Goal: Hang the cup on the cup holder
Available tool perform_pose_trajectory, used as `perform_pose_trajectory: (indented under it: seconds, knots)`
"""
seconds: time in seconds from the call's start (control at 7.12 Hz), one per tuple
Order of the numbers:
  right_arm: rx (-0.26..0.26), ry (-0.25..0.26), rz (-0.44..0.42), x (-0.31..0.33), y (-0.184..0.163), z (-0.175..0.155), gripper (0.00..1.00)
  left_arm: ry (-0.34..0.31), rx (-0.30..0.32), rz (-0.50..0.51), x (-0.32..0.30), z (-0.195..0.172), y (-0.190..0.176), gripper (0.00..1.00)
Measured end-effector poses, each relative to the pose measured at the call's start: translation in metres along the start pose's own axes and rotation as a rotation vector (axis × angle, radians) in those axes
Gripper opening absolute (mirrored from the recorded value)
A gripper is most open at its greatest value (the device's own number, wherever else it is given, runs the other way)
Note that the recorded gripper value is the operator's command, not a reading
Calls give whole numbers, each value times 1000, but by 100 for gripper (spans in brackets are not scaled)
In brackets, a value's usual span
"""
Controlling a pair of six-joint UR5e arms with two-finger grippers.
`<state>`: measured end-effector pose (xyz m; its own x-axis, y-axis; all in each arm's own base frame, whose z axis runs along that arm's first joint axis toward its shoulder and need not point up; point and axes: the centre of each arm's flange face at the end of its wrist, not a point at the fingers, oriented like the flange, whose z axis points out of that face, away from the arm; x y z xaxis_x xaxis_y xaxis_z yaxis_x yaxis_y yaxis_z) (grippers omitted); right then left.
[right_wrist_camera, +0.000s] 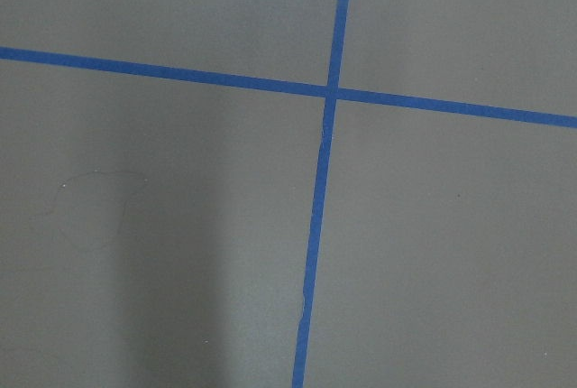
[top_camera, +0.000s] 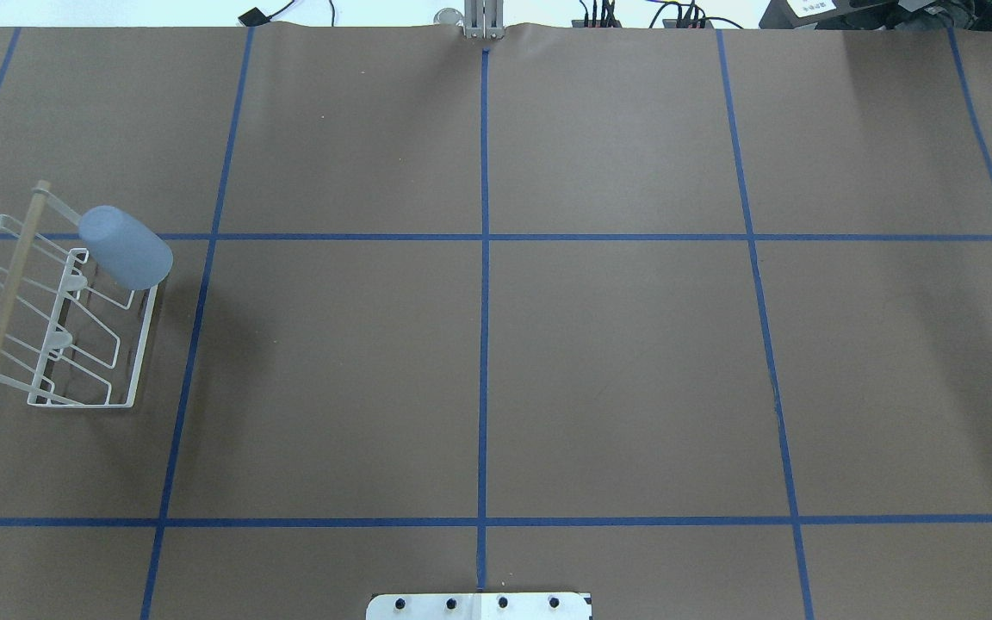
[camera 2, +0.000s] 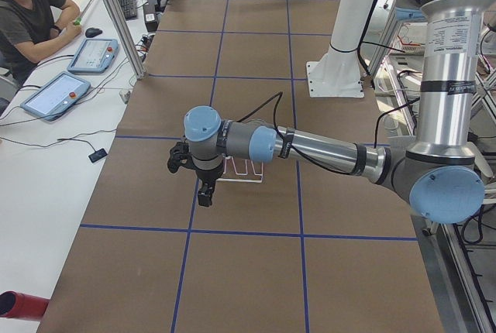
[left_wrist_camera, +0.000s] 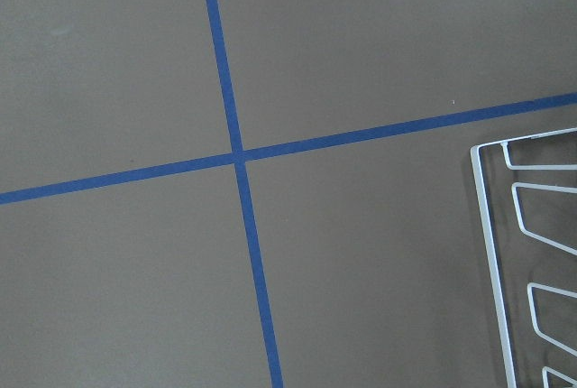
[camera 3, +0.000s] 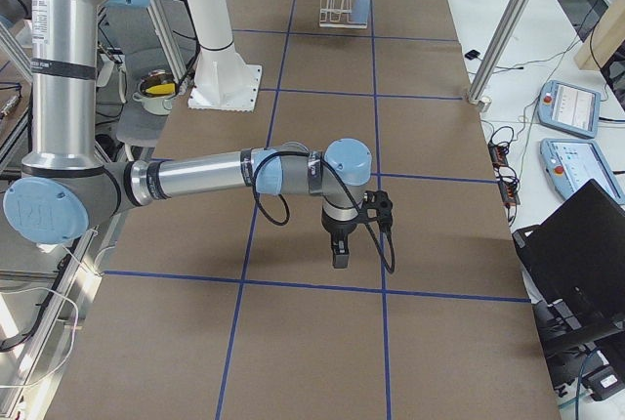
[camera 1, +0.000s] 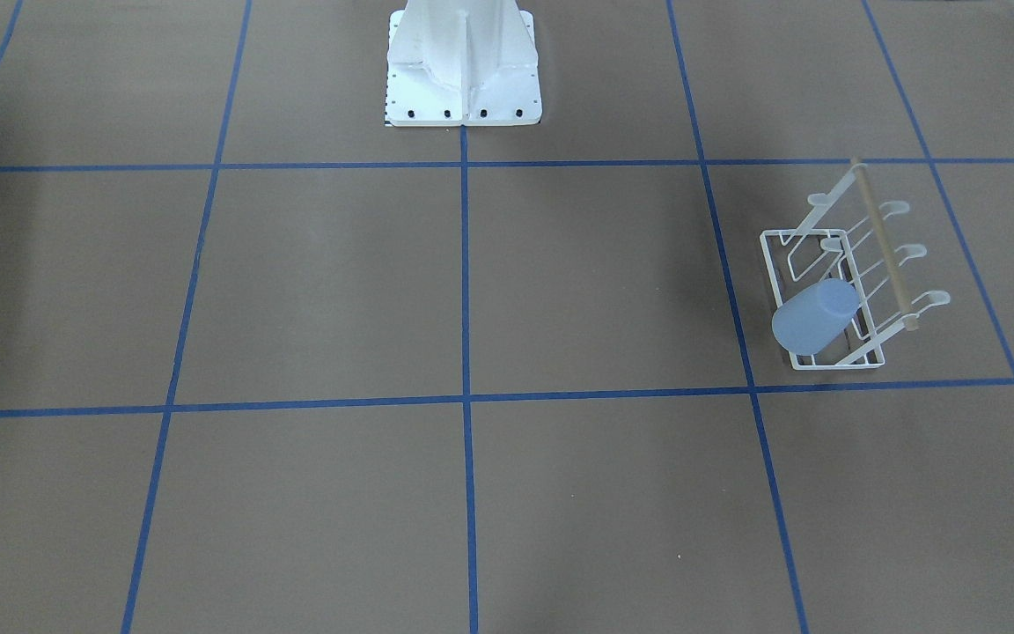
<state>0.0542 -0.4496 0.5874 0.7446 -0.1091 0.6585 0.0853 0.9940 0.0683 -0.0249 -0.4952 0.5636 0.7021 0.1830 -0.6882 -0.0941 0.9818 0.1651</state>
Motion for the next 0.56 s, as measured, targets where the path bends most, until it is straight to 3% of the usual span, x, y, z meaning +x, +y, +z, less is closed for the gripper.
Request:
perform_pose_trajectory:
  seconds: [0.56]
  knots:
    - [0,-2,0,0,0,0,100,-4,2,0,0,-1,3,99]
